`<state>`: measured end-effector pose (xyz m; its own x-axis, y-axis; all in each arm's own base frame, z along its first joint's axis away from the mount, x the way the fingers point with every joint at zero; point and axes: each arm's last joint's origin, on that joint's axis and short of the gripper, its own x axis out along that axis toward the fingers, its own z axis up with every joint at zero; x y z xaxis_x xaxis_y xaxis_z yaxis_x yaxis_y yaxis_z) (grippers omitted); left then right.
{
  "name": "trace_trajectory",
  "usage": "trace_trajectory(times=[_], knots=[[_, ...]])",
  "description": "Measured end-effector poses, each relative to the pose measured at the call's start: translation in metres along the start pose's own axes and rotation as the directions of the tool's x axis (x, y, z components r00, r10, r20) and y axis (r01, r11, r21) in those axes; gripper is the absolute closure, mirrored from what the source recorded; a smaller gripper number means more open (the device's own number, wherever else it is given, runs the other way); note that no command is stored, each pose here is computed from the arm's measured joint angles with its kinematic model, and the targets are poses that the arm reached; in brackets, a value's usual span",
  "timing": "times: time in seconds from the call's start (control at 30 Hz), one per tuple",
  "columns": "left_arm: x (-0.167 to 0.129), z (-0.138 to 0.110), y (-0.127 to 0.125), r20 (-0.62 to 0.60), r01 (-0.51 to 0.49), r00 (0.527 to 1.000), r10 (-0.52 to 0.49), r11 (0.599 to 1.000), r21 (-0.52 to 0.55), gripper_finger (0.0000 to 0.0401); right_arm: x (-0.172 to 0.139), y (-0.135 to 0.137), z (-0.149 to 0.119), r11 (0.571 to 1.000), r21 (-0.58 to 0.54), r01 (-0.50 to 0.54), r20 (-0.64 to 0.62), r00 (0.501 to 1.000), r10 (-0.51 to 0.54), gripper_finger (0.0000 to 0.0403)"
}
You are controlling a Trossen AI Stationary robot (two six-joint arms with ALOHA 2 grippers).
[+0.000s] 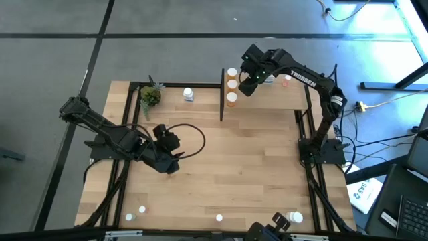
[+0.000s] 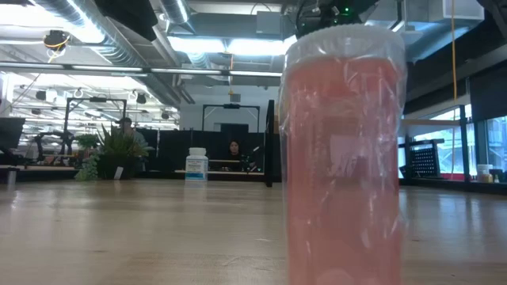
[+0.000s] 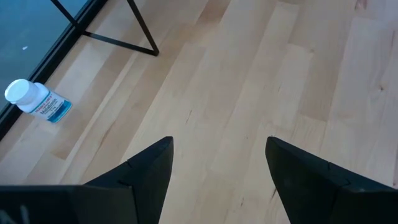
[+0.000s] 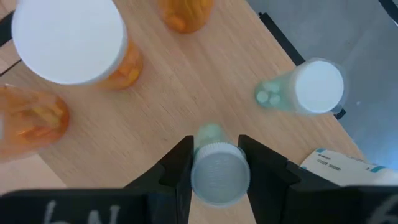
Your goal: Pick and place medicine bottles onto shelf by color
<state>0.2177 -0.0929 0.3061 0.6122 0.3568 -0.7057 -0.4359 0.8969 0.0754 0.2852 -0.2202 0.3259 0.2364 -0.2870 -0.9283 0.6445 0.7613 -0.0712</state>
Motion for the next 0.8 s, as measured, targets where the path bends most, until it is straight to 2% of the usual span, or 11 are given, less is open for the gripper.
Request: trace_trajectory(times=[0.8], knots=[[0.0000, 0.0005, 0.0006, 0.018, -0.020, 1.000, 0.020, 1.000, 0.000, 0.0151, 0.0064, 0.0007, -0.0006, 1.000, 0.019, 0.002, -0.036, 0.999, -0.001, 0.0283]])
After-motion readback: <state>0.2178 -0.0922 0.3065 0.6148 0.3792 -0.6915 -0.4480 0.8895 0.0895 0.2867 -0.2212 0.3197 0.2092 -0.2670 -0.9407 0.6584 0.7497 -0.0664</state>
